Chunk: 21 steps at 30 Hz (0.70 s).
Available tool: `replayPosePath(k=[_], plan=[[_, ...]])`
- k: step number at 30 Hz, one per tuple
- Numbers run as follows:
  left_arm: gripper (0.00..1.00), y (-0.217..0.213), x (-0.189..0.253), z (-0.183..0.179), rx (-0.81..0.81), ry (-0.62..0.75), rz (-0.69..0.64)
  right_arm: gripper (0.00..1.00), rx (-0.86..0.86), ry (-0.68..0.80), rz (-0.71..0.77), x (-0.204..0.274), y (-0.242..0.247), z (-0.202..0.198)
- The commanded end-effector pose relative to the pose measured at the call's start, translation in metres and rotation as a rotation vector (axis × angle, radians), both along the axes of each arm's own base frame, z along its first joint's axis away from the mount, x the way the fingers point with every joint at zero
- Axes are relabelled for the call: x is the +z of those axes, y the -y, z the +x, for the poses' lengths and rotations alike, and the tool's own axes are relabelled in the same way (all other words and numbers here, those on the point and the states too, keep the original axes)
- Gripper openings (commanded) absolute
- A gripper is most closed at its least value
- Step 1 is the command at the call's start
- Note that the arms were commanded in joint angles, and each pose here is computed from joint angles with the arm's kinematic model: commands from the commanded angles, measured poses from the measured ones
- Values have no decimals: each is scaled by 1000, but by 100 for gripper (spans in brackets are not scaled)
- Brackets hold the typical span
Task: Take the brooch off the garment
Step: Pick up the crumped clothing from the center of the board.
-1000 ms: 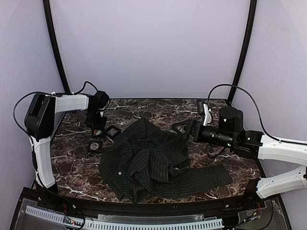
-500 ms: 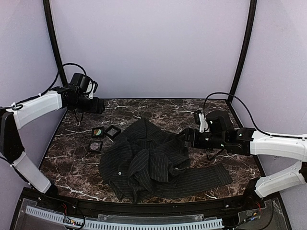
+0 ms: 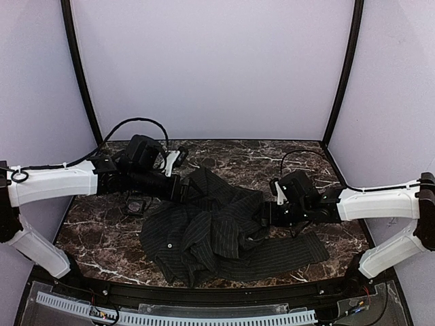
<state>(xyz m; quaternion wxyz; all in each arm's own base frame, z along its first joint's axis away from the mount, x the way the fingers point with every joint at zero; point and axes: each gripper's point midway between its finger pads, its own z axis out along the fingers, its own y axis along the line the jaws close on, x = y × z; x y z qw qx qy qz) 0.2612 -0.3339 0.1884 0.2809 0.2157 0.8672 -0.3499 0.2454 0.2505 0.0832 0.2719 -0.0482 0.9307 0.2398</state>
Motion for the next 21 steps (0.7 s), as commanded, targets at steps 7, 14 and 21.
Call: replayPosePath(k=[7,14,21], plan=[[88,42,-52,-42,-88,-131,82,55,44,-43,49,-19,-10,-7],[39,49,-61,-53,-99,-151,93,12,53,-29,96,-7,-18,-4],[2,35,-6,-32,-7,21,39,0,-13,193,103,73,-17,51]])
